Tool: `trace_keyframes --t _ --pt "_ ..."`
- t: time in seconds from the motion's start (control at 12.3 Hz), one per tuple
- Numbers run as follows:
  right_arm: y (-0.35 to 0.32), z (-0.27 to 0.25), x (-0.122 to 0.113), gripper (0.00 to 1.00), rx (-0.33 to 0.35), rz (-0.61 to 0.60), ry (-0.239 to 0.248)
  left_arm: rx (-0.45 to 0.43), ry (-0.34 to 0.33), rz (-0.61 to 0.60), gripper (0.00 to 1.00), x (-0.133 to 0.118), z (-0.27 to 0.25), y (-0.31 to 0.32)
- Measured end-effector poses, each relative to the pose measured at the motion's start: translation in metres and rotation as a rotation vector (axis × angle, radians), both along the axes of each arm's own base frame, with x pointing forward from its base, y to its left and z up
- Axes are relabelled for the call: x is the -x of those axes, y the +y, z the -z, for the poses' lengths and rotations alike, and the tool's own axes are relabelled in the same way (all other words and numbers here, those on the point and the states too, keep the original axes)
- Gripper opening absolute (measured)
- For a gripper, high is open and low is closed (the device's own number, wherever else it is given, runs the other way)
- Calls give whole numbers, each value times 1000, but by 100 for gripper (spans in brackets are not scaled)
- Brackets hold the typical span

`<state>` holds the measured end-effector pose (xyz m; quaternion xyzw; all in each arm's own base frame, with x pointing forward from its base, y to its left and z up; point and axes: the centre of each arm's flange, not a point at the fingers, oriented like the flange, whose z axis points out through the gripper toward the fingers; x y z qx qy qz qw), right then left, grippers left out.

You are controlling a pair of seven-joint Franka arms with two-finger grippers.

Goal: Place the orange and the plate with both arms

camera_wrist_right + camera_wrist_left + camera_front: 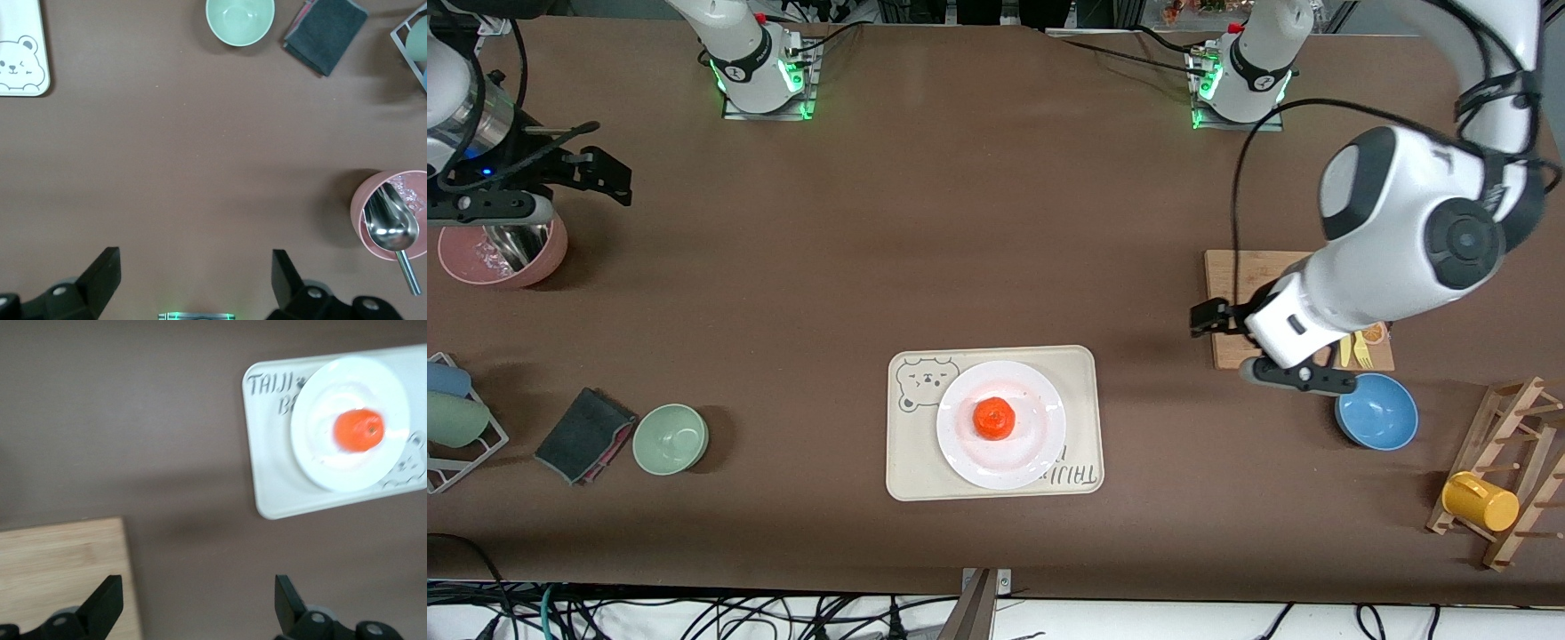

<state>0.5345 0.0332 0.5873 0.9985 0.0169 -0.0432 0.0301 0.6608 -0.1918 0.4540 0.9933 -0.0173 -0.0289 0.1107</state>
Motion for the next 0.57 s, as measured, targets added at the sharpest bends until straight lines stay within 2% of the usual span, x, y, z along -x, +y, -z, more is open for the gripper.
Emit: trace_keyframes --t 0.24,0.57 --pt "-28 -7 -2 100 -35 54 -10 58 -14 -145 100 -8 18 -29" --pt "-27 -10 -3 100 -44 54 -15 51 2 -195 100 -15 67 -55"
